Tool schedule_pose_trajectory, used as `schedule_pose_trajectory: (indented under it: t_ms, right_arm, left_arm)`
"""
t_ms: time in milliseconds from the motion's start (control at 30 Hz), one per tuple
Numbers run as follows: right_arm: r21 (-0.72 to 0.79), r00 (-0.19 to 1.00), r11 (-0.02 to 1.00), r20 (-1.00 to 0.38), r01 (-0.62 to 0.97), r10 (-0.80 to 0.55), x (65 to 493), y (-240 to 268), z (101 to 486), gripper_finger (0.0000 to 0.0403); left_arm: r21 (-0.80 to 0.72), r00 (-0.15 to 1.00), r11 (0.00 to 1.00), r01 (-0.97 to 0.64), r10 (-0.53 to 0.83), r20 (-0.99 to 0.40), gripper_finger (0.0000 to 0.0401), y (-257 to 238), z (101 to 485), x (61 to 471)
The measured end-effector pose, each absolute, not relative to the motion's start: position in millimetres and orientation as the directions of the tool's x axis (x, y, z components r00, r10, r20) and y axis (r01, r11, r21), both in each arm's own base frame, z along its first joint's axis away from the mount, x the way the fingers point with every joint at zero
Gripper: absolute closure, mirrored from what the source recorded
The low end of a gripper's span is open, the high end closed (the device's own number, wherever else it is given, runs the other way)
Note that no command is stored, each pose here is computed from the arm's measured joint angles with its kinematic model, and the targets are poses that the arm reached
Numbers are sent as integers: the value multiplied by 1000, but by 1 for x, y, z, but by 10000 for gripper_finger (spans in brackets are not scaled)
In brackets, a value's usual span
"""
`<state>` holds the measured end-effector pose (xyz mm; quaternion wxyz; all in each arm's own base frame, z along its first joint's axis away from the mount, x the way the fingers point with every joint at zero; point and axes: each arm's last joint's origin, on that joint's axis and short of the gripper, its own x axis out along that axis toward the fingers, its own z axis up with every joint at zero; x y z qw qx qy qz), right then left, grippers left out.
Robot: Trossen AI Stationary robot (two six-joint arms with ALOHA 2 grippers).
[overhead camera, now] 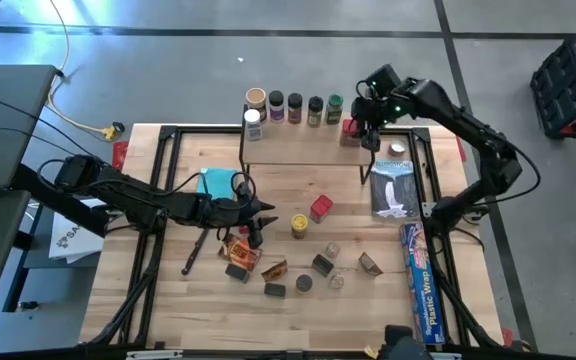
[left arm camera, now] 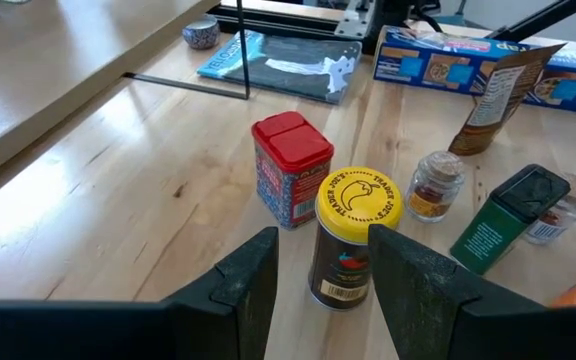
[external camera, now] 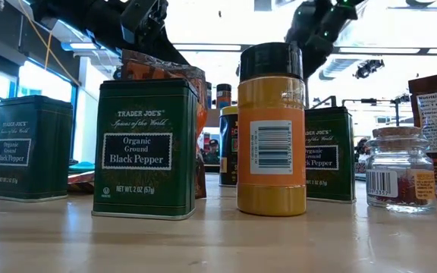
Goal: Shelf spices
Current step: Put the red seasoning can on the shelf
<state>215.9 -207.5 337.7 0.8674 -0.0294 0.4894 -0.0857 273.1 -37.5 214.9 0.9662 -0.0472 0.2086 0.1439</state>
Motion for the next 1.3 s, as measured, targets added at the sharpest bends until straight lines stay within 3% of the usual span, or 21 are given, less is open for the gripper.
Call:
schedule_pose_trajectory:
  t_ms: [433,867,1300]
  right_arm:
    - [-176,469,979,-859,105,-205,214,-226,326,173]
    - [-348,414,926,-829,145,-376,212,-239,330,129]
    - [-329,392,917,-831,226,-395,203,-246,330,128]
  left_arm:
    - [-32,872,954,-298,259,-416,250,-37,215,273]
    - [-53,874,954,-296,248,-418,250,-38,215,273]
    - [-55,875,955,-291,243,-419,250,-38,215,273]
